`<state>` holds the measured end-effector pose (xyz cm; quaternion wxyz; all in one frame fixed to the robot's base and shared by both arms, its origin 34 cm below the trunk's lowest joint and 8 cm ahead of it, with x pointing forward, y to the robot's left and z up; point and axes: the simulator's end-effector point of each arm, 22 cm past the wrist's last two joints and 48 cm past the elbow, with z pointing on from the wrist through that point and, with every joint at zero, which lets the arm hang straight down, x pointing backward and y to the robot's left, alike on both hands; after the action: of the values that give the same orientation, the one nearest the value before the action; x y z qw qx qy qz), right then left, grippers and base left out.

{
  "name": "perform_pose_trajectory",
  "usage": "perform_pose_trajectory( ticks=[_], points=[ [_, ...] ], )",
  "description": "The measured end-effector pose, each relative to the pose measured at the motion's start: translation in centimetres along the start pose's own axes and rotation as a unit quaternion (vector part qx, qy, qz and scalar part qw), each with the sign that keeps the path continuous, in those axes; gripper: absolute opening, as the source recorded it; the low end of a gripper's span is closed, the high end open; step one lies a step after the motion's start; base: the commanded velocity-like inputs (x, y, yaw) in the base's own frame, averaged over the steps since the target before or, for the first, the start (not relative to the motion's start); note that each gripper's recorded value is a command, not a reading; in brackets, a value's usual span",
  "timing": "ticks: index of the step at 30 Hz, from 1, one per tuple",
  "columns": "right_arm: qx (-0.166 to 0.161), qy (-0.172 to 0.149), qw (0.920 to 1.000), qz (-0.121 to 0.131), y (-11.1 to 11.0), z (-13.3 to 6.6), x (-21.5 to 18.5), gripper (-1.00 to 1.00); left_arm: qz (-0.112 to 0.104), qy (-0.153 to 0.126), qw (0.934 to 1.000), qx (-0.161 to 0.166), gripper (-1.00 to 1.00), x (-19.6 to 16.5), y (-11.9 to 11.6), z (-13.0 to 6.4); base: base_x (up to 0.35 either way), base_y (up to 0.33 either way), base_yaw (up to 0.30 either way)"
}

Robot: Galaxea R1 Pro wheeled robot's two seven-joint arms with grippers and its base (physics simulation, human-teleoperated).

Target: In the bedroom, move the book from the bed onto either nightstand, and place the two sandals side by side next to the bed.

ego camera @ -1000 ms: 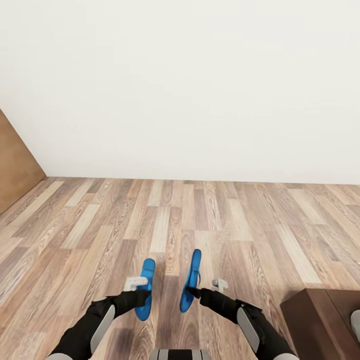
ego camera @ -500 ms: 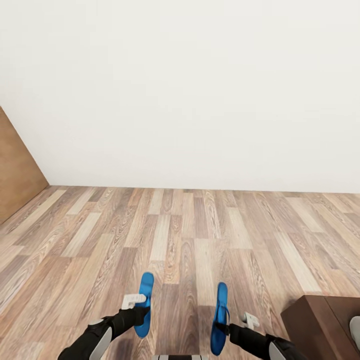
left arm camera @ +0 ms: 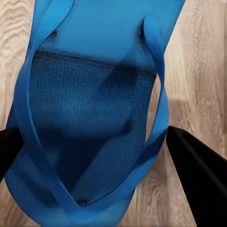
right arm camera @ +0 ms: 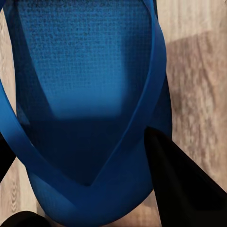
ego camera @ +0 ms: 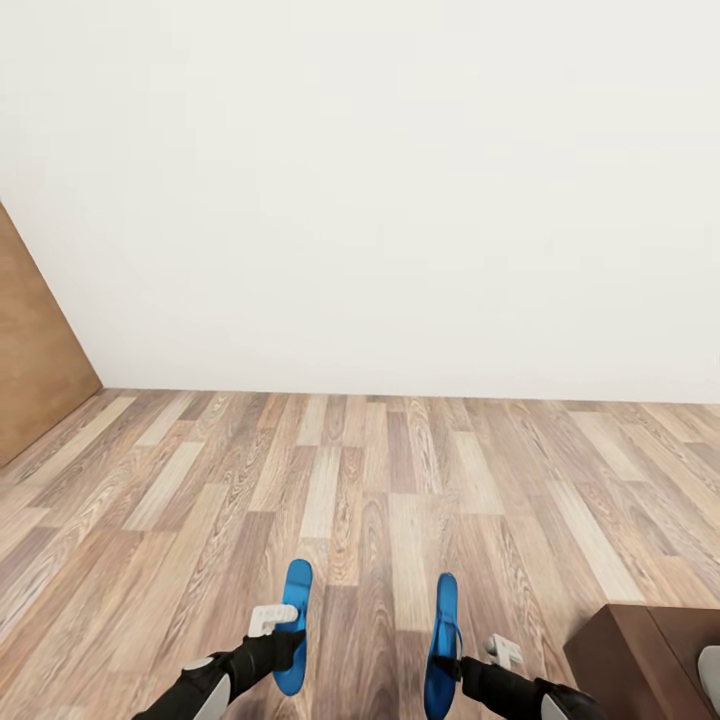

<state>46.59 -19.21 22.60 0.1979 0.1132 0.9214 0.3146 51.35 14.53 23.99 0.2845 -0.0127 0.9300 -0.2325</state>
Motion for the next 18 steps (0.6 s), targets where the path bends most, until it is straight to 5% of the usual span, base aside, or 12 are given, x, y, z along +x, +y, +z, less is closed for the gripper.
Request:
perform_pose_trajectory(
  ticks=[18],
  points=[
    [0.003, -0.03, 0.9992, -0.026, 0.7, -1.3, -1.2, -1.0, 0.009, -0.03, 0.9995, -0.005, -1.0, -0.1, -0.6, -1.2, 0.0, 0.0, 0.0]
  ],
)
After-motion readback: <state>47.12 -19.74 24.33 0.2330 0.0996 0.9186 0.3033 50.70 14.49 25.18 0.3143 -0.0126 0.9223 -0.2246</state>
